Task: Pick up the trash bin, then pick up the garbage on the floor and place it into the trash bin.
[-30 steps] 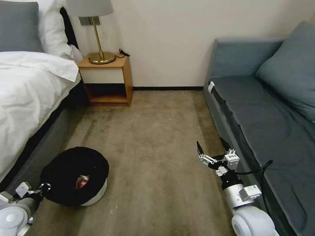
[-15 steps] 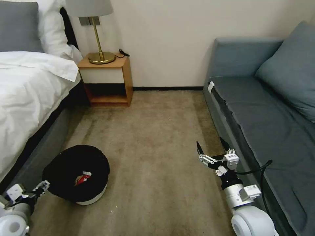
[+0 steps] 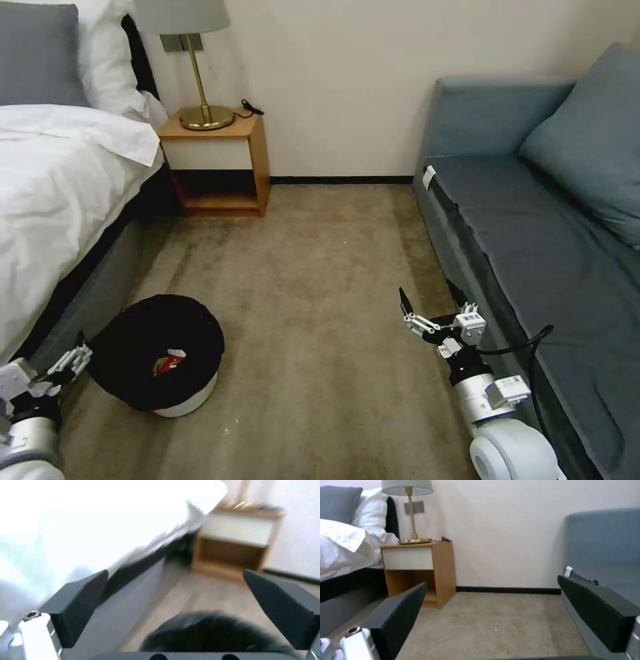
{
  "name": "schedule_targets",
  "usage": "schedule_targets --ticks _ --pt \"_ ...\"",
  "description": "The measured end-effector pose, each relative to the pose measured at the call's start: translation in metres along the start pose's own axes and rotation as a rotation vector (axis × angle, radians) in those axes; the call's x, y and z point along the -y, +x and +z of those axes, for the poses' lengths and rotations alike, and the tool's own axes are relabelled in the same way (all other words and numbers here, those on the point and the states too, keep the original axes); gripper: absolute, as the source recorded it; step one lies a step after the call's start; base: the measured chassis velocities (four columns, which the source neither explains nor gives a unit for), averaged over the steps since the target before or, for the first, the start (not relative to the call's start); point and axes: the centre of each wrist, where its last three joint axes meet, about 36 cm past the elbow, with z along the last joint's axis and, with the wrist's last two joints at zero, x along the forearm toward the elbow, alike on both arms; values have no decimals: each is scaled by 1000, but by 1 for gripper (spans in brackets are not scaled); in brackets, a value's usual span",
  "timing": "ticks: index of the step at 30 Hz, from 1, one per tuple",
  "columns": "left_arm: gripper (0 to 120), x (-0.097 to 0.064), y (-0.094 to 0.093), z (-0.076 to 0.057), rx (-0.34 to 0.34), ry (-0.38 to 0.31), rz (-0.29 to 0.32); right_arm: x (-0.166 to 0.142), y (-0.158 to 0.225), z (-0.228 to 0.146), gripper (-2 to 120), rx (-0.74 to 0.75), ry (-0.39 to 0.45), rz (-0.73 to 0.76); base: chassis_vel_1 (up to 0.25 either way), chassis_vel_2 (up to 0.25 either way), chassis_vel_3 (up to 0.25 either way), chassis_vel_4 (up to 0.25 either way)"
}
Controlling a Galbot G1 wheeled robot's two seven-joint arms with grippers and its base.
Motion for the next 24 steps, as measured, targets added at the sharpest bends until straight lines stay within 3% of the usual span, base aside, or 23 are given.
schedule_targets --ticks 1,3,4,5,7,8,13,17,24 --pt "100 0 0 0 0 0 0 0 0 0 100 0 0 0 0 0 0 0" --pt "100 13 9 -3 127 -100 77 0 0 0 100 0 0 0 0 0 0 0" --pt "100 14 10 -2 135 -108 82 0 0 0 100 0 0 0 0 0 0 0" --pt "100 22 13 2 175 -160 120 0 0 0 100 0 0 0 0 0 0 0" --pt "100 26 15 4 186 -176 134 0 0 0 100 0 0 0 0 0 0 0" --pt "100 38 23 8 204 -184 183 0 0 0 100 0 0 0 0 0 0 0" --pt "100 67 40 23 194 -159 267 0 0 0 100 0 0 0 0 0 0 0" --pt "100 81 45 33 175 -142 292 0 0 0 100 0 0 0 0 0 0 0" --pt "100 82 44 35 171 -138 289 0 0 0 100 0 0 0 0 0 0 0"
